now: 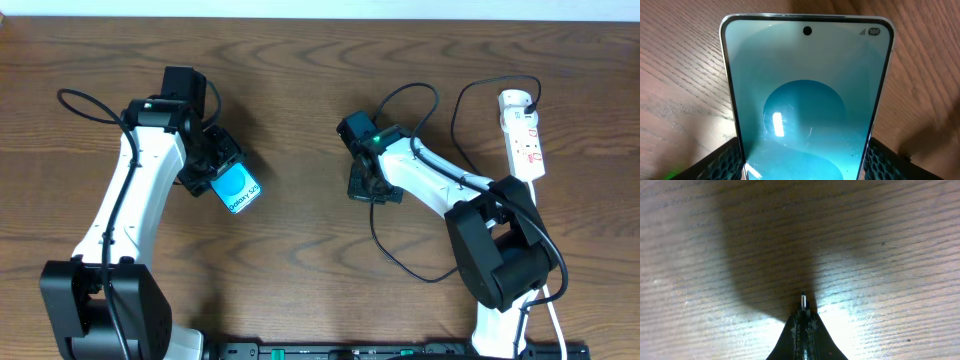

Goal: Plug charger to phone and switch on socket
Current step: 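Lower the right gripper and grasp the cable's connector end, then lift the cable connector with the right gripper toward the phone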

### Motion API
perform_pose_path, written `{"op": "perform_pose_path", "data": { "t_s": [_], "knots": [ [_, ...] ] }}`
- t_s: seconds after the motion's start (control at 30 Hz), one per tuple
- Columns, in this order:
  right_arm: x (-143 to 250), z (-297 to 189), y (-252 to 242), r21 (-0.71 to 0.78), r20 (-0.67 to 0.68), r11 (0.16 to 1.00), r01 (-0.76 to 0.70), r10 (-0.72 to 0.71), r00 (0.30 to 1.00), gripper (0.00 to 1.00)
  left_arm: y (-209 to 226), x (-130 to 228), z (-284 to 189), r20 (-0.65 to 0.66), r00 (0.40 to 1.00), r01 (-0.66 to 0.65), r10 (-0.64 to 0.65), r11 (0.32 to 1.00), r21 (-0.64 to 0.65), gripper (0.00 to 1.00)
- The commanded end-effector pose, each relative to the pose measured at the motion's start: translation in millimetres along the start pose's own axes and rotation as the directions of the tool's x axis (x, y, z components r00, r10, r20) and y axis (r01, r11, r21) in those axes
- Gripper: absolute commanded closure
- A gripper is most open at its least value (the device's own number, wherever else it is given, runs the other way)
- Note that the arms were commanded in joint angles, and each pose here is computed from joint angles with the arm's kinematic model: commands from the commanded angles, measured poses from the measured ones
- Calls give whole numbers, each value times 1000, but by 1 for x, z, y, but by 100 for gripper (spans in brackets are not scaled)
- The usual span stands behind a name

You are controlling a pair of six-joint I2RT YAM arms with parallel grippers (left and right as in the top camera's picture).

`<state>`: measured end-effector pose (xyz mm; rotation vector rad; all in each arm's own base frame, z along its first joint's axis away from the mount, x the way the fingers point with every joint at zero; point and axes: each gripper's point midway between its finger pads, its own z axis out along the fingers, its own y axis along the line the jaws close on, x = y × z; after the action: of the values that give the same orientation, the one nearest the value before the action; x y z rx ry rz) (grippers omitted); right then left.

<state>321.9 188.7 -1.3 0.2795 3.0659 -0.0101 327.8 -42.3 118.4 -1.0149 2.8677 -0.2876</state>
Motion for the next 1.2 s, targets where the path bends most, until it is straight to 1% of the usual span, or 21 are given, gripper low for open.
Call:
{"op": "perform_pose_path", "data": {
  "t_s": [0.0, 0.13, 0.2, 0.23, 0.27, 0.4, 0.5, 0.53, 0.63, 0.67, 0.73, 0.83, 0.9, 0.97, 1.03, 1.17],
  "knots": [
    [0, -6, 13, -88, -43, 993, 79, -83, 996, 99, 1, 0, -1, 7, 1000, -13, 13, 1000, -11, 93],
    [-11, -22, 17, -123, -34, 986, 117, -122, 992, 99, 1, 0, -1, 7, 1000, -17, 17, 1000, -11, 93],
    [-18, -34, 19, -145, -18, 978, 147, -151, 988, 99, 1, 0, -1, 7, 1000, -21, 21, 1000, -11, 93],
    [-24, -48, 24, -179, -3, 966, 185, -188, 982, 99, 1, 0, -1, 7, 1000, -21, 21, 1000, -12, 93],
    [-28, -63, 32, -232, 14, 943, 238, -242, 970, 99, 1, 0, -1, 7, 1000, -21, 21, 1000, -12, 93],
    [-29, -102, 52, -392, 77, 839, 377, -378, 923, 99, 1, 0, -1, 6, 1000, -29, 29, 1000, -11, 93],
    [-22, -135, 67, -533, 156, 692, 487, -486, 860, 99, 1, 0, -1, 6, 999, -42, 42, 999, -12, 93],
    [-17, -148, 70, -582, 188, 624, 521, -521, 833, 99, 1, 0, -1, 6, 999, -43, 43, 999, -12, 93],
    [-6, -173, 73, -665, 255, 478, 574, -577, 776, 99, 1, 0, -1, 6, 999, -43, 43, 999, -12, 93],
    [0, -182, 74, -695, 283, 416, 587, -592, 755, 99, 1, 0, -1, 6, 999, -43, 43, 999, -11, 93],
    [9, -196, 76, -742, 332, 306, 597, -606, 723, 99, 1, 0, -1, 6, 999, -43, 43, 999, -11, 93],
    [18, -215, 75, -796, 378, 184, 576, -593, 711, 99, 1, 0, -1, 5, 999, -43, 43, 999, -10, 92],
    [26, -235, 77, -821, 446, 48, 569, -569, 691, 99, -1, 2, -1, -6, 999, -43, 43, 999, 5, 93],
    [30, -245, 78, -819, 492, -27, 574, -550, 675, 99, -6, 4, -1, -17, 998, -57, 58, 998, 29, 93],
    [33, -254, 81, -813, 528, -88, 575, -528, 665, 99, -15, 7, -2, -36, 995, -93, 96, 992, 81, 93],
    [36, -268, 83, -827, 537, -149, 542, -493, 685, 98, -40, 17, -6, -74, 978, -174, 195, 958, 228, 93]
  ]
}}
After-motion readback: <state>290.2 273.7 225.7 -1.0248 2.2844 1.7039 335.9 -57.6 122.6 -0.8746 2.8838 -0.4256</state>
